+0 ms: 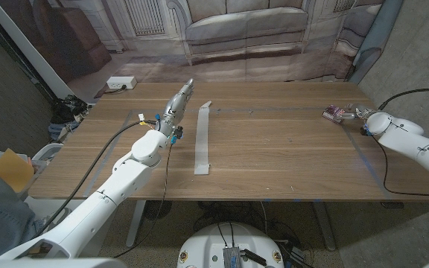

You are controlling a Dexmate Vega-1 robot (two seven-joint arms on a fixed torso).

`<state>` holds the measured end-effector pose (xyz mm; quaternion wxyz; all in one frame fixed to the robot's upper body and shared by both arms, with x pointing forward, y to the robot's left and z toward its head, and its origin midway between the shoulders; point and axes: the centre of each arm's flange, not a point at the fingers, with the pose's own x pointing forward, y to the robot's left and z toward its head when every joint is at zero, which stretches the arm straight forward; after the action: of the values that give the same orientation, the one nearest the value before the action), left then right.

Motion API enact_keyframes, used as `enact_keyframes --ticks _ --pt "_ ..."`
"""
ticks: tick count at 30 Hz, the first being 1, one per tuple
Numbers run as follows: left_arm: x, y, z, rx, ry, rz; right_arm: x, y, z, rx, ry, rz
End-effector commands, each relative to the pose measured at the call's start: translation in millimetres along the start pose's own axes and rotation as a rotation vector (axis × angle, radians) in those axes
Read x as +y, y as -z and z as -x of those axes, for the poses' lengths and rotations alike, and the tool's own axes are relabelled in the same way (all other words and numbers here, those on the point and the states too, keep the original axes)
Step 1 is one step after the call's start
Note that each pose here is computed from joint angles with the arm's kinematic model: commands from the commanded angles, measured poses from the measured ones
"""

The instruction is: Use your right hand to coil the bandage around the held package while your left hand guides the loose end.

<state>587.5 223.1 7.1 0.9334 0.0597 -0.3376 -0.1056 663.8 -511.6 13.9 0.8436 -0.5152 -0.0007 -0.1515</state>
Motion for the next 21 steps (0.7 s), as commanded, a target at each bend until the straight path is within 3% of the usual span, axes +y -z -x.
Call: enact_keyframes --ticks 1,21 --pt "-1.4 1.8 -0.5 0.007 0.0 0.001 -0.1 -1.3 -8.0 0.011 -0.017 0.001" --pt "-4.3 5.3 -4.6 0.017 0.005 0.009 3.1 2.3 -14.6 0.035 -0.043 0.012"
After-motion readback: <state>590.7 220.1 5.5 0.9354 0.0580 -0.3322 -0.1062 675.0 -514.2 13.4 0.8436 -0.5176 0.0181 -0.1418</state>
